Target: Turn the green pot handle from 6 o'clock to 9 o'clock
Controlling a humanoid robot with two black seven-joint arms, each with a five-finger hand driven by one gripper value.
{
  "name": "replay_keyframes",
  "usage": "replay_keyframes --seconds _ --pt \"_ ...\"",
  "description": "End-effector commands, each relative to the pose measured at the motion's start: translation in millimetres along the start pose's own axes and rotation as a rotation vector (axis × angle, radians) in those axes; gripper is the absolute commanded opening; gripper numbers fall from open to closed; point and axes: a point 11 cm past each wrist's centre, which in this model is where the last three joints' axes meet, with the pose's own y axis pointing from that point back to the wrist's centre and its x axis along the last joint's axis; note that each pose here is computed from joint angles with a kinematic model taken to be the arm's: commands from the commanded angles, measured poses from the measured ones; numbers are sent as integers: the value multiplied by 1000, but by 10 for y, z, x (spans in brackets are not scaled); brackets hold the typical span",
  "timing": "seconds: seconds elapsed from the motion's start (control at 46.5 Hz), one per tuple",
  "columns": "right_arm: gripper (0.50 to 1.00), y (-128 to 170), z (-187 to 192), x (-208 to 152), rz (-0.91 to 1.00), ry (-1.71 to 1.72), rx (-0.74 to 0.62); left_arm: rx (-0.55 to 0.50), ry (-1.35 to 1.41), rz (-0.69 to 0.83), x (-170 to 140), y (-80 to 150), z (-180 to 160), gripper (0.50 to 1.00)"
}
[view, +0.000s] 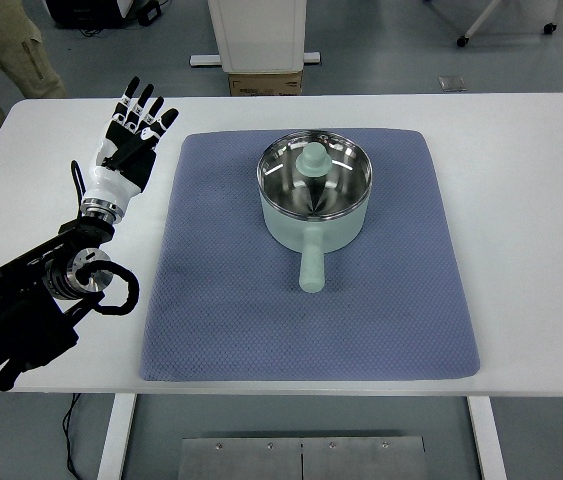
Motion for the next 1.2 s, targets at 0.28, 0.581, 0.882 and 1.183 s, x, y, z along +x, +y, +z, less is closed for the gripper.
replay_keyframes --seconds 0.28,0.581,0.882,1.183 --pt "1000 0 -2 0 0 0 0 0 0 0 0 0 0 1000" --pt "1000 0 -2 0 0 0 0 1 2 -5 -18 -6 -8 1000" --pt "1000 0 -2 0 0 0 0 5 7 -8 -51 -8 -45 1000" --pt "1000 0 -2 0 0 0 0 7 10 -13 -65 -8 -57 1000"
